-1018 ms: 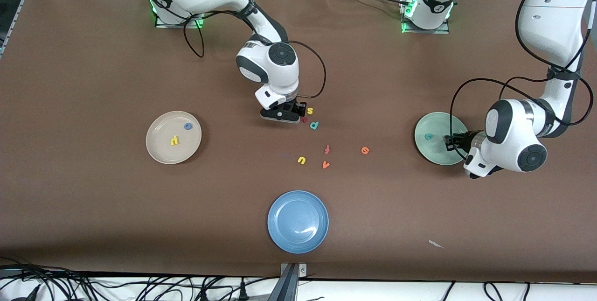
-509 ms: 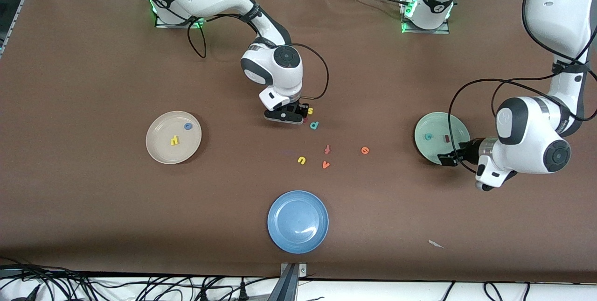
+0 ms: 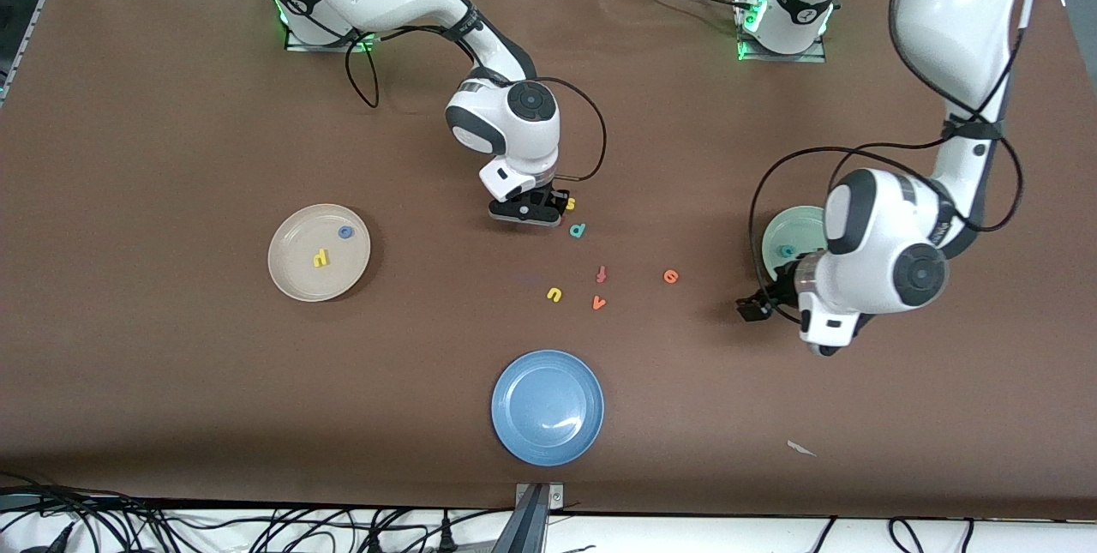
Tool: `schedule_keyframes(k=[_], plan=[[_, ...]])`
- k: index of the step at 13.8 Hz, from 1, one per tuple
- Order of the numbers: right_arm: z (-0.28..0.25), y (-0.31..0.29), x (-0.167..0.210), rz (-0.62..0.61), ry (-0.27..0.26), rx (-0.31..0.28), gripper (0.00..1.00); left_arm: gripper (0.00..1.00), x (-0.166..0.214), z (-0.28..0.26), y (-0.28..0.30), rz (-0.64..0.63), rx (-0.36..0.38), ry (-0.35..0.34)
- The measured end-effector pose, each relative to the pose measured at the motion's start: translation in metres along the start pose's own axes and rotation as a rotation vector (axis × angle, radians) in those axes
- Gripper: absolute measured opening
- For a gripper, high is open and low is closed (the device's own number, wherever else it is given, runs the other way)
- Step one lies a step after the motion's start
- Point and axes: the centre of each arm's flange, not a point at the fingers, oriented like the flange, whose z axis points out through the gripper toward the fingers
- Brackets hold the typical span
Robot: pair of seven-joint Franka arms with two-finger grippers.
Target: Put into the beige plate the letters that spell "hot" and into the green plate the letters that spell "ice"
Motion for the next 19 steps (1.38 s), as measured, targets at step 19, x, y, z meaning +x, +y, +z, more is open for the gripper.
schedule_keyframes(k=[19], plan=[[-0.076,0.187,0.135,-0.186,0.016,-0.054,0.19,1.0,-0.07,0.121,0.058,-0.137,0.003,0.084]])
